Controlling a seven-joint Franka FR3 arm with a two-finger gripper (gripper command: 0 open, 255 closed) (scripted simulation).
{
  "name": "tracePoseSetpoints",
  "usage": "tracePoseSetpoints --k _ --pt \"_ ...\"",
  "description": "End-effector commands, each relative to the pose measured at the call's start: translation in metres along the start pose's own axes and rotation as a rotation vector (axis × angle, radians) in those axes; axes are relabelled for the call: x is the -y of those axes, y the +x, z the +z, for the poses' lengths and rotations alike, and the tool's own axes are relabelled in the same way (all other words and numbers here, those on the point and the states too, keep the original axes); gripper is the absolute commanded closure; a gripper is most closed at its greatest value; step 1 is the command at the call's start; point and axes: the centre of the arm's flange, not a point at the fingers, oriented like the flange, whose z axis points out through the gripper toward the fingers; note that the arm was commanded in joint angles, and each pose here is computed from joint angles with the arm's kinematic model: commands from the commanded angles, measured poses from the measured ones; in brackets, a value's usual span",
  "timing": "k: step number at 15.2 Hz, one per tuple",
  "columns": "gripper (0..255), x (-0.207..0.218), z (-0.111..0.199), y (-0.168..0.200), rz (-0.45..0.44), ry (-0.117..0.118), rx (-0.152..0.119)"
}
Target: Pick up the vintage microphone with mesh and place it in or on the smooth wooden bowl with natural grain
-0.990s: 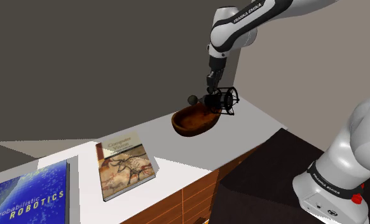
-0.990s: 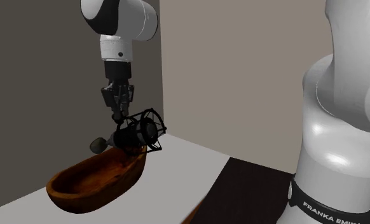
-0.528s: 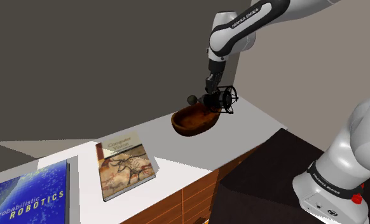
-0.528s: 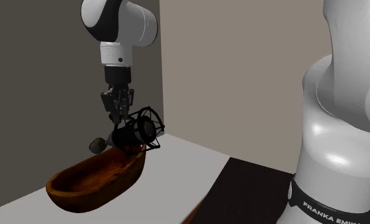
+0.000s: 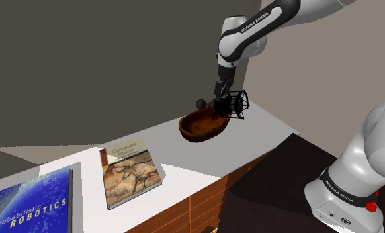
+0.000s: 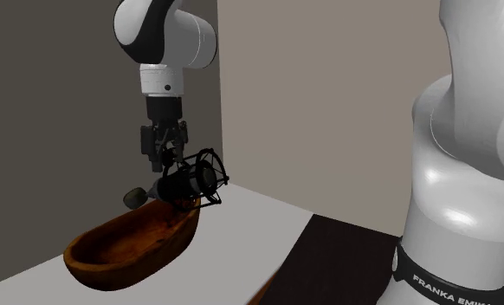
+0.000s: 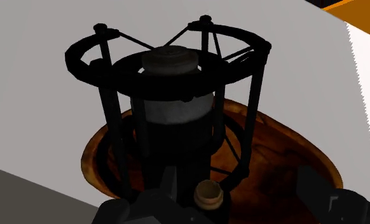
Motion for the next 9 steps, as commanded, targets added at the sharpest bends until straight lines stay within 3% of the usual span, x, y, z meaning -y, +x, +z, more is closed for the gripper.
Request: tracePoseSetpoints --k 1,2,6,9 --pt "0 0.000 0.001 0.000 -0.001 0.001 0.002" --pt "0 0.005 0.003 0.003 -0.001 0.000 0.002" --pt "0 0.005 -0.047 0.003 -0.001 0.000 0.002" --pt "0 0.005 -0.047 0.003 -0.001 0.000 0.002"
